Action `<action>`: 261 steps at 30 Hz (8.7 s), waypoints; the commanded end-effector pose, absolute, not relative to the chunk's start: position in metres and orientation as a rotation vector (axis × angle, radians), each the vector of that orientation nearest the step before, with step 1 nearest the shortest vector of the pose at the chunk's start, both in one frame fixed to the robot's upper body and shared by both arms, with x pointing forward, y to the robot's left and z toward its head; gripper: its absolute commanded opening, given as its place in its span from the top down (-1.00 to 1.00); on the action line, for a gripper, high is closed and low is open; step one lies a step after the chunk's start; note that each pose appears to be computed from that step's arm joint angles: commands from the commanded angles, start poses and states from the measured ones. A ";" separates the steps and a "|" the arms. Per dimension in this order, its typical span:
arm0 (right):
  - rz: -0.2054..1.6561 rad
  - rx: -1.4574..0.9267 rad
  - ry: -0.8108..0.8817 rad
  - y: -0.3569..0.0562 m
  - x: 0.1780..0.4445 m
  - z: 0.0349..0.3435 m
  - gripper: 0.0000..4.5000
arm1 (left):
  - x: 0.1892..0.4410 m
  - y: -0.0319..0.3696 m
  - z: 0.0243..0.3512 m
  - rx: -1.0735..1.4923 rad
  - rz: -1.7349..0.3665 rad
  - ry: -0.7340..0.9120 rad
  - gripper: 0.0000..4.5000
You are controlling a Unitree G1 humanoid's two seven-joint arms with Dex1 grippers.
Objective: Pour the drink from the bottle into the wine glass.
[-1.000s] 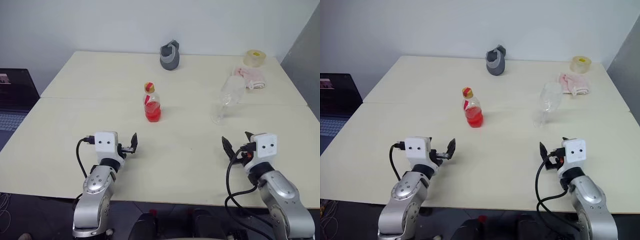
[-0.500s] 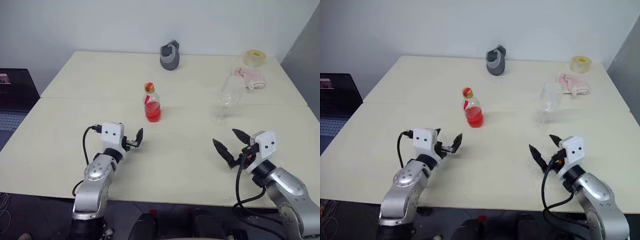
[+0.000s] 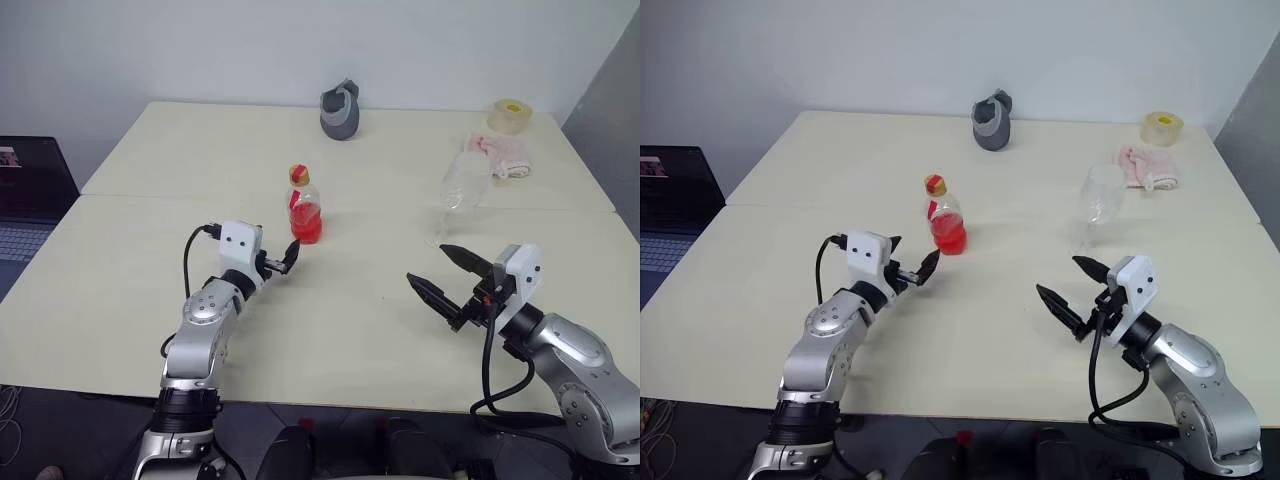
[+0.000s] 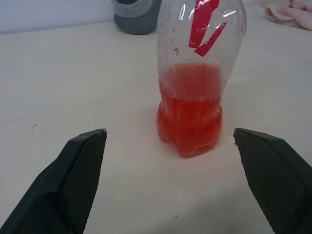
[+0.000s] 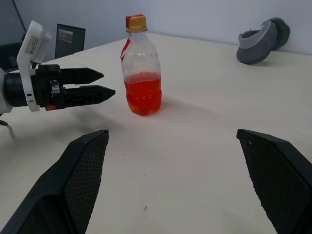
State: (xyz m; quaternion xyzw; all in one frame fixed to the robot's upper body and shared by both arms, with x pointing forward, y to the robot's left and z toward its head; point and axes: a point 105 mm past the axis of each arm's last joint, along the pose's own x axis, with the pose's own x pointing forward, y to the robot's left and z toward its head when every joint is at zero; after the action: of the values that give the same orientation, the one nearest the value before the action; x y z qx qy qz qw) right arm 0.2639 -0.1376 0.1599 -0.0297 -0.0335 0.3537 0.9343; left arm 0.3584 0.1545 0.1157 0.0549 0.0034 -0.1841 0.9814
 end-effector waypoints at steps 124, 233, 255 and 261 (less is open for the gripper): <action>0.952 0.015 -0.215 -0.046 0.341 0.258 0.47 | 0.383 0.031 0.173 0.121 -1.095 -0.204 0.15; 1.668 -0.166 -0.281 0.005 0.311 0.289 0.49 | 0.283 0.073 0.193 0.126 -1.251 -0.156 0.54; 1.252 -0.140 -0.314 -0.022 0.322 0.294 -1.00 | 0.359 0.092 0.193 0.095 -0.944 -0.218 0.54; 1.139 -0.128 -0.355 -0.007 0.338 0.293 -1.00 | 0.372 0.083 0.198 0.090 -0.954 -0.241 0.54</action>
State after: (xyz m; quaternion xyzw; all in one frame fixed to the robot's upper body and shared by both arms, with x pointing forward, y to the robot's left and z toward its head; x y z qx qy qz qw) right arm 0.3393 -0.0081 0.2783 -0.0475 -0.1333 0.5488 0.8239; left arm 0.3717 0.0850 0.1800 0.0317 -0.0794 -0.4535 0.8872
